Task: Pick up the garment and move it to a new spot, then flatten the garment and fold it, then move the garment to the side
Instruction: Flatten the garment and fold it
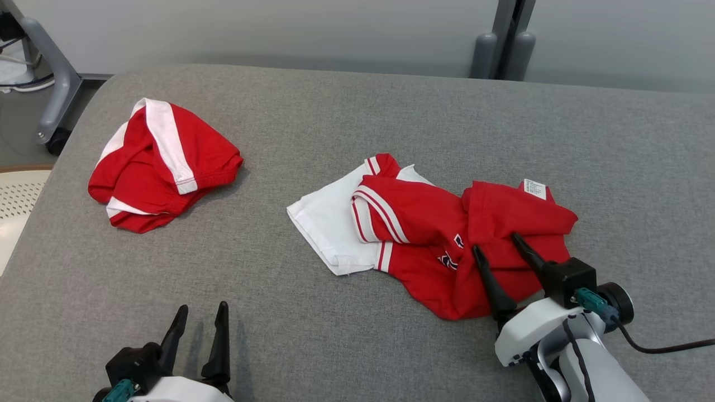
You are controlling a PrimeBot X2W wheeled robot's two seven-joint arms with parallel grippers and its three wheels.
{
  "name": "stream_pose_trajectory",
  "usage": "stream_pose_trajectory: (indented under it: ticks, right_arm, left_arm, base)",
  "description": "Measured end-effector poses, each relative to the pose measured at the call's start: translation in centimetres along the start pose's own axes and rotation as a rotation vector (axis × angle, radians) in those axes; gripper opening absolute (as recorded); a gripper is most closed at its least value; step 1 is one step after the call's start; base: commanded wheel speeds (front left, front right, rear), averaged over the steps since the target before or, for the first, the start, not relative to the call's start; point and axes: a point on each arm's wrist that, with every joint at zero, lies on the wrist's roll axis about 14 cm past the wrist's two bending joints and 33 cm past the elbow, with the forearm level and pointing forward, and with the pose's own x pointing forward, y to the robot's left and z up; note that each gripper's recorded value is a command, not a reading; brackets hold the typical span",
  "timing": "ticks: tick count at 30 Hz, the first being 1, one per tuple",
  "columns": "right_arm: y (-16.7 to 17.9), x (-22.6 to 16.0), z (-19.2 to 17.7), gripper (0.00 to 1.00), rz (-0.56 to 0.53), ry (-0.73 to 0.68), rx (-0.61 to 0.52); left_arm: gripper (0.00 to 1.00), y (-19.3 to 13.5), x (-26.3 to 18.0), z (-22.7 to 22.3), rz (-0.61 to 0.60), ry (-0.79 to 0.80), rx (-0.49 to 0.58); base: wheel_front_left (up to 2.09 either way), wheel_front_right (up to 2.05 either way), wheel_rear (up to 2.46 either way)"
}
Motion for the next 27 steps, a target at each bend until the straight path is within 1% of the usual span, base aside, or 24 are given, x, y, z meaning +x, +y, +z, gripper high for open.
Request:
stream_pose_trajectory:
  ticks: [2, 3, 4, 5, 6, 10, 13, 16, 20, 23, 25, 26, 27]
  right_arm:
    - [0.1, 0.2, -0.7, 1.00, 0.004, 0.019, 0.007]
    - [0.0, 0.2, -1.1, 0.84, 0.002, 0.029, 0.010]
    - [-0.1, 0.2, -1.5, 0.46, 0.000, 0.040, 0.012]
    - [-0.2, 0.1, -1.7, 0.13, -0.002, 0.048, 0.013]
    - [-0.3, 0.0, -1.9, 0.00, -0.005, 0.054, 0.013]
    - [-0.9, 0.0, -1.7, 0.00, -0.026, 0.048, 0.029]
    - [-2.5, 0.3, 0.9, 0.00, -0.073, -0.034, 0.042]
    - [-5.0, -0.2, 4.0, 0.00, -0.145, -0.132, 0.032]
    - [-8.8, -2.4, 6.5, 0.00, -0.253, -0.203, -0.002]
    - [-11.2, -4.6, 7.0, 0.00, -0.338, -0.225, -0.011]
    - [-12.5, -6.2, 6.7, 0.00, -0.389, -0.221, -0.015]
    - [-13.1, -7.0, 6.2, 0.37, -0.417, -0.209, -0.011]
    - [-13.6, -7.8, 5.4, 0.77, -0.441, -0.191, -0.006]
  left_arm:
    - [1.00, 0.2, 0.1, -0.1, 0.007, 0.005, -0.004]
    - [1.00, 0.2, 0.1, -0.2, 0.010, 0.008, -0.006]
    - [1.00, 0.2, 0.1, -0.3, 0.011, 0.010, -0.005]
    - [1.00, 0.2, 0.2, -0.3, 0.011, 0.011, -0.005]
    - [1.00, 0.2, 0.3, -0.2, 0.011, 0.010, -0.007]
    - [1.00, -0.3, 0.8, 0.0, -0.003, 0.006, -0.011]
    - [1.00, -0.8, 1.1, -0.1, -0.016, 0.007, -0.013]
    - [1.00, -1.3, 1.3, 0.1, -0.032, 0.003, -0.012]
    - [1.00, -2.4, 1.5, 0.3, -0.072, -0.004, 0.000]
    - [1.00, -3.7, 1.7, 0.5, -0.111, -0.009, 0.004]
    - [1.00, -4.5, 1.9, 0.5, -0.139, -0.009, 0.008]
    - [1.00, -5.0, 1.9, 0.4, -0.153, -0.007, 0.011]
    - [1.00, -5.4, 2.0, 0.4, -0.167, -0.006, 0.015]
  base:
    - [0.00, 0.00, 0.00]
    - [0.00, 0.00, 0.00]
    - [0.00, 0.00, 0.00]
    - [0.00, 0.00, 0.00]
    - [0.00, 0.00, 0.00]
    - [0.00, 0.00, 0.00]
    - [0.00, 0.00, 0.00]
    - [0.00, 0.00, 0.00]
    - [0.00, 0.00, 0.00]
    - [0.00, 0.00, 0.00]
    - [0.00, 0.00, 0.00]
    - [0.00, 0.00, 0.00]
    - [0.00, 0.00, 0.00]
